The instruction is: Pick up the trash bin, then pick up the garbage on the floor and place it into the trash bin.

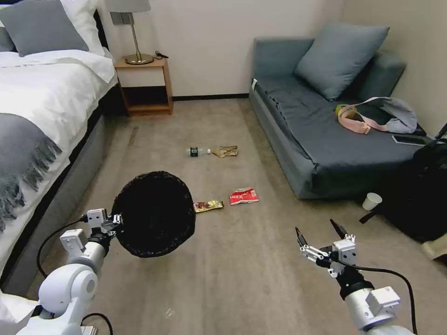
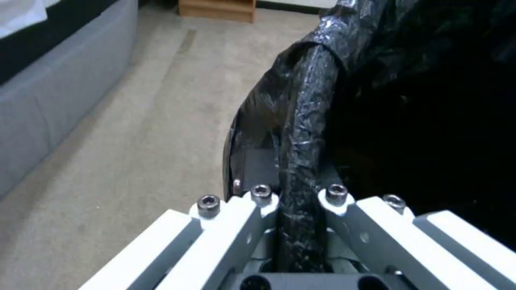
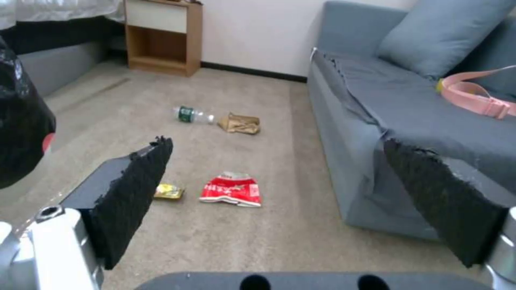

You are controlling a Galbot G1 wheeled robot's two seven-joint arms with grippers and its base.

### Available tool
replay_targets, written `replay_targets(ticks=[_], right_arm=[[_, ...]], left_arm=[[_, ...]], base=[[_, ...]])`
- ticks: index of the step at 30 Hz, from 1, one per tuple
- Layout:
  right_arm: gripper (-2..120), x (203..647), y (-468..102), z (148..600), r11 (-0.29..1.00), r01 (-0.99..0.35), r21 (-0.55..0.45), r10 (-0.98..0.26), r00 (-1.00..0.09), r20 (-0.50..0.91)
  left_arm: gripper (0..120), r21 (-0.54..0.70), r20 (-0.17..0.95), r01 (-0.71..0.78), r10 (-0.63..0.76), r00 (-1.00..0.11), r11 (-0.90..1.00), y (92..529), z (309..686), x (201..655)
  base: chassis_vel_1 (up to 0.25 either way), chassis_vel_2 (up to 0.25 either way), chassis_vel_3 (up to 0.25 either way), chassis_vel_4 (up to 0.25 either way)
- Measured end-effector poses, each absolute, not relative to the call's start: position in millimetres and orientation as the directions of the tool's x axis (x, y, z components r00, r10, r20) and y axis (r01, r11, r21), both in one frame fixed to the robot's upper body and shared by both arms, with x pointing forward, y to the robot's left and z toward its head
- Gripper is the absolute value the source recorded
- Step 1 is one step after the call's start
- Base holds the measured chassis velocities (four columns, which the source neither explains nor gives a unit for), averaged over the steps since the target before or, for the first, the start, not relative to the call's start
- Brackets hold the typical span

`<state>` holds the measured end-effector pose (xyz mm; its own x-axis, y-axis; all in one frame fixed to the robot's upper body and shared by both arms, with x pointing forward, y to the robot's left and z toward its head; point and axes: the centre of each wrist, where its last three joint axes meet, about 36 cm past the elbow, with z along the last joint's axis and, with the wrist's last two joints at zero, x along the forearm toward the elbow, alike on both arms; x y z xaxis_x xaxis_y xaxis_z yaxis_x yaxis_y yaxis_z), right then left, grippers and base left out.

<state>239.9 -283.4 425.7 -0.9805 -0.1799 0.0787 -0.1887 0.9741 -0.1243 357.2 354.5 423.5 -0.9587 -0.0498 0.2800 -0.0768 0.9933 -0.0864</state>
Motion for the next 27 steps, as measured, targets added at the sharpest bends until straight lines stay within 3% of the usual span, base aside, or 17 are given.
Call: replay_targets(ticks=[27], right_arm=[[100,240.0,-281.9,424.5,0.973,-0.199,-0.113,-0.192,-0.979,0.070]], left_arm=[[2,-0.081,0.258,-0.119,-0.094,-0.961,0.990,369.5,430.6,353.4]], base=[[-0.002,0.002,0.002,-0.001]])
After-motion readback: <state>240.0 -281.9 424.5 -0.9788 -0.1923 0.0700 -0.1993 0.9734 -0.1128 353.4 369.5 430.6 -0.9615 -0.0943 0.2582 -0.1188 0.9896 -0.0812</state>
